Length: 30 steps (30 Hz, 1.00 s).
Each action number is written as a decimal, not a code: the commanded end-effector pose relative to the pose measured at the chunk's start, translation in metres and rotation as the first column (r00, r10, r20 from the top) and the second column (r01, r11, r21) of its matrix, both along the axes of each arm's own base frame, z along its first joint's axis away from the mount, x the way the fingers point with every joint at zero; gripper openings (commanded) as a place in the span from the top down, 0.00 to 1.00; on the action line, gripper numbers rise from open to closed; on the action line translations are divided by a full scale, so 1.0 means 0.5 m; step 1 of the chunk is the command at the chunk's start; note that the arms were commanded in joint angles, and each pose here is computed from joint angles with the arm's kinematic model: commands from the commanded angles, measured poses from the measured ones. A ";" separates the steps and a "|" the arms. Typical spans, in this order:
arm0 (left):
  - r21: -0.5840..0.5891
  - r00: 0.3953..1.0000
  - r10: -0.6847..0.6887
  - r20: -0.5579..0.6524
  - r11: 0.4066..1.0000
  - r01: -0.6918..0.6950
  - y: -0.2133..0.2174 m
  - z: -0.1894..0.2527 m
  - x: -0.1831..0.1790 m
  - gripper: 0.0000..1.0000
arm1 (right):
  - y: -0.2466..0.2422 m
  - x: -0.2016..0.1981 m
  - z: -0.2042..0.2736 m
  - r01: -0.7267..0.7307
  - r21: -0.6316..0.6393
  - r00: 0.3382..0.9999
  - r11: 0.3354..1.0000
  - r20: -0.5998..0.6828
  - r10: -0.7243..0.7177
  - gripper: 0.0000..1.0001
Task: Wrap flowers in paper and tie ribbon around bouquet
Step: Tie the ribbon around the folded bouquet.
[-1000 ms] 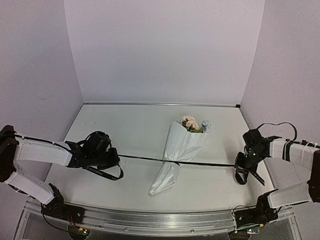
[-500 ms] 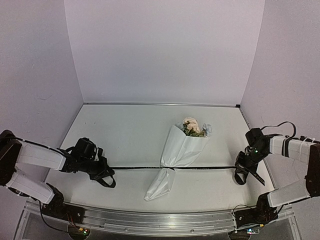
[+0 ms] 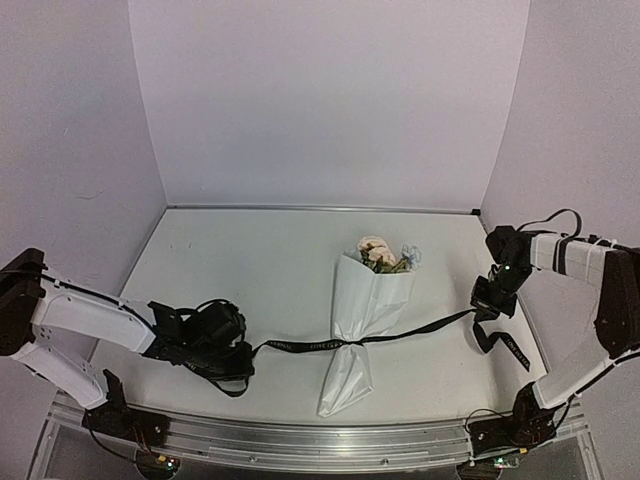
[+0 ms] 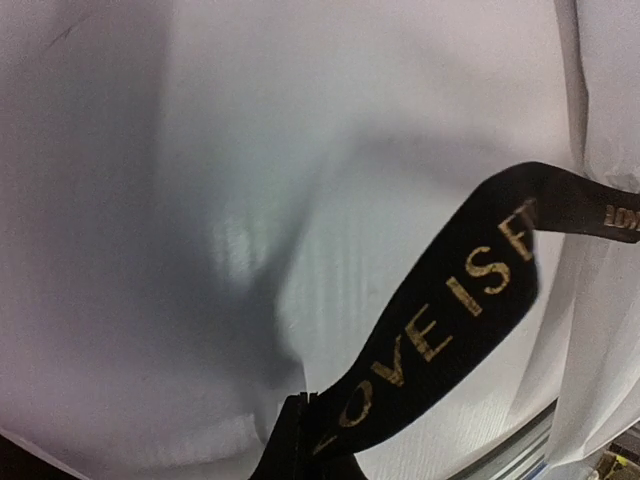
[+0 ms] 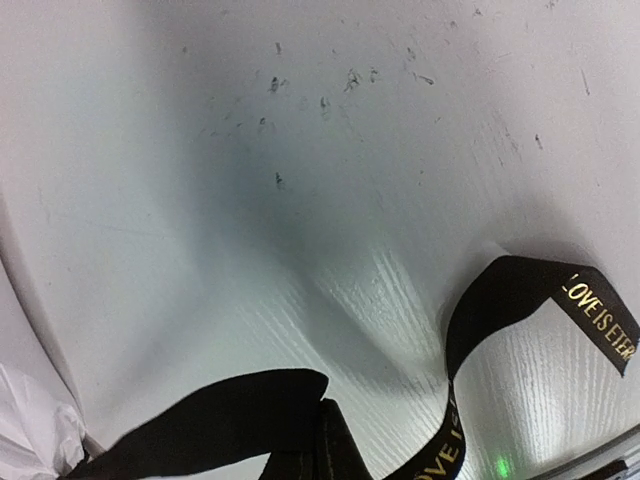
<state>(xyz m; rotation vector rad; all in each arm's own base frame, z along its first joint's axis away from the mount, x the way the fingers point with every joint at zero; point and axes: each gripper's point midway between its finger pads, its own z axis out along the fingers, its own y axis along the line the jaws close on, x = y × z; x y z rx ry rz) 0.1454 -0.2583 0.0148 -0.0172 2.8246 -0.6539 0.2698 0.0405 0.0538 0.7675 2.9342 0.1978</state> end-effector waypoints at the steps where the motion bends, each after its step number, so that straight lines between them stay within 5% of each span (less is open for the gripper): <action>1: 0.064 0.994 0.014 0.109 0.998 -0.021 -0.014 0.025 0.053 1.00 | -0.010 -0.017 0.026 -0.088 -0.084 0.995 0.993 -0.054 0.084 1.00; 14: 0.108 0.929 0.368 0.033 0.923 -0.370 0.213 -0.015 0.121 1.00 | -0.065 -0.056 0.002 -0.040 -0.170 0.993 0.985 -0.119 0.020 1.00; 20: 0.080 0.947 0.320 0.023 0.944 -0.321 0.193 -0.017 0.121 1.00 | -0.077 -0.064 -0.003 -0.025 -0.176 0.992 0.984 -0.130 0.002 1.00; 26: 0.006 0.977 0.101 0.189 0.995 -0.104 0.097 0.078 0.155 1.00 | -0.035 -0.065 0.007 -0.123 -0.116 0.987 0.986 -0.121 0.108 0.98; 28: 0.023 0.974 0.051 0.221 0.998 -0.057 0.076 0.099 0.164 0.88 | -0.024 -0.070 0.014 -0.171 -0.128 0.981 0.977 -0.115 0.157 0.80; 30: 0.052 0.968 0.018 0.248 0.998 -0.032 0.068 0.114 0.172 0.65 | -0.018 -0.076 0.022 -0.207 -0.141 0.974 0.968 -0.120 0.191 0.64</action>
